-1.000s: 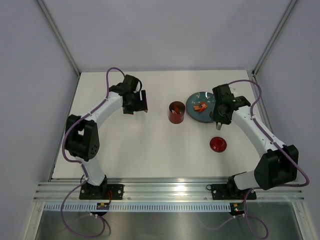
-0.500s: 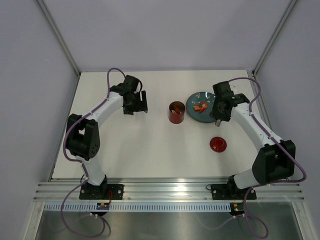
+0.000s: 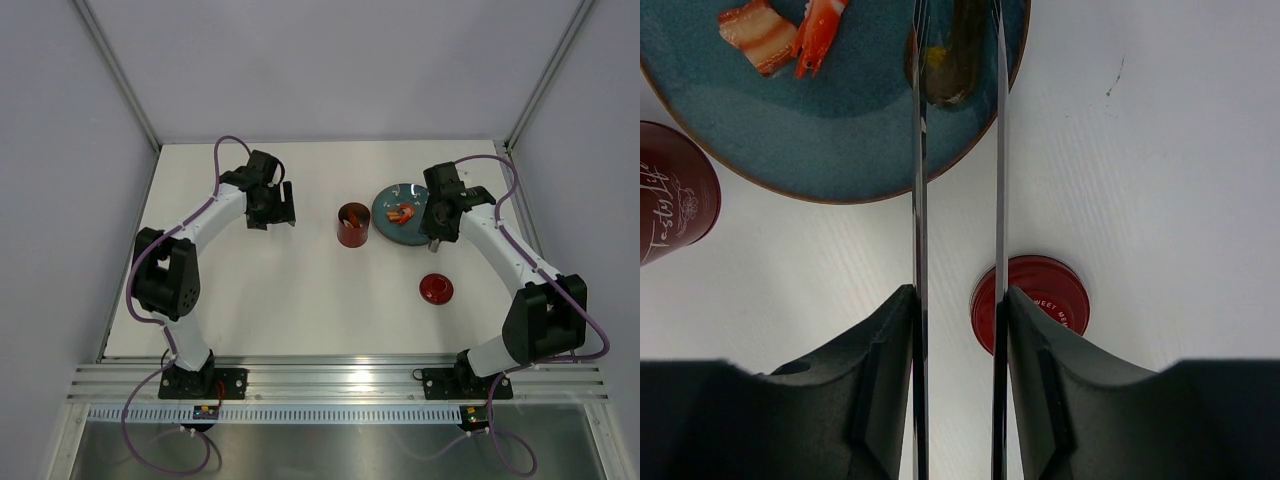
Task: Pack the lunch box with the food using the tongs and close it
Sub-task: Pick up the fake food from the plate.
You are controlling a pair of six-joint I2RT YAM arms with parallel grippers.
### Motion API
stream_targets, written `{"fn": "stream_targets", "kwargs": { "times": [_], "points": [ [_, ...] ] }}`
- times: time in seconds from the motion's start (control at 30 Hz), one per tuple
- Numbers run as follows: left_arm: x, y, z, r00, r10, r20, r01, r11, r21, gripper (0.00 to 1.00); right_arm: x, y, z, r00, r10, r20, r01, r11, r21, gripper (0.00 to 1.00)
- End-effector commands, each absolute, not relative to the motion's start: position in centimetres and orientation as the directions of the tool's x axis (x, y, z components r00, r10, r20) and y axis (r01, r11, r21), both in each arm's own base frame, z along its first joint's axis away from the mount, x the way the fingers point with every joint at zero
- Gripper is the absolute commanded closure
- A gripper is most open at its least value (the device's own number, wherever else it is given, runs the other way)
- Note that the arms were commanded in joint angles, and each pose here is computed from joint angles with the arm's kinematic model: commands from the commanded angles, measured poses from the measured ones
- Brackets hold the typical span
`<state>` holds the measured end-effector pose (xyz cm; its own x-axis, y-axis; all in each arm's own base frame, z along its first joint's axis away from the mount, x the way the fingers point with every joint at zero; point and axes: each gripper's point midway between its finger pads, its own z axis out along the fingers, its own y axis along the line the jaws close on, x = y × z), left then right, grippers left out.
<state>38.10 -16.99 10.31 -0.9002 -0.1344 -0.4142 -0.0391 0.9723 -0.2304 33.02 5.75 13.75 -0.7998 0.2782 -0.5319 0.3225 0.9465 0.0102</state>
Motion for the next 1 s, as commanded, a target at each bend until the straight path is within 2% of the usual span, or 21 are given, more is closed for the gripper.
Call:
{"fn": "stream_targets", "kwargs": {
  "times": [0.0, 0.37, 0.47, 0.63, 0.83, 0.97],
  "points": [
    [39.0, -17.3, 11.1, -0.886, -0.130, -0.444, -0.022, 0.970, -0.241, 0.23, 33.8, 5.6, 14.0, -0.783, 0.287, -0.551, 0.331, 0.943, 0.022, 0.55],
    [38.8, -17.2, 11.1, -0.887, -0.130, -0.442, -0.023, 0.971, -0.239, 0.23, 33.7, 5.9, 12.9, -0.802, 0.282, -0.526, 0.321, 0.947, 0.018, 0.59],
    [38.9, -17.2, 11.1, -0.886, -0.132, -0.444, -0.025, 0.971, -0.239, 0.23, 33.7, 5.9, 13.2, -0.801, 0.282, -0.528, 0.318, 0.948, 0.023, 0.64],
    [38.9, -17.3, 11.3, -0.885, -0.131, -0.447, -0.022, 0.970, -0.240, 0.23, 33.9, 6.1, 15.5, -0.778, 0.286, -0.560, 0.312, 0.949, 0.052, 0.86],
    [38.9, -17.2, 11.3, -0.884, -0.133, -0.448, -0.023, 0.970, -0.242, 0.23, 34.0, 6.3, 18.3, -0.749, 0.290, -0.595, 0.296, 0.951, 0.091, 0.95],
    [38.9, -17.3, 11.4, -0.884, -0.134, -0.447, -0.024, 0.970, -0.244, 0.23, 34.1, 6.9, 20.1, -0.728, 0.294, -0.619, 0.268, 0.954, 0.137, 0.96]
  ]
}}
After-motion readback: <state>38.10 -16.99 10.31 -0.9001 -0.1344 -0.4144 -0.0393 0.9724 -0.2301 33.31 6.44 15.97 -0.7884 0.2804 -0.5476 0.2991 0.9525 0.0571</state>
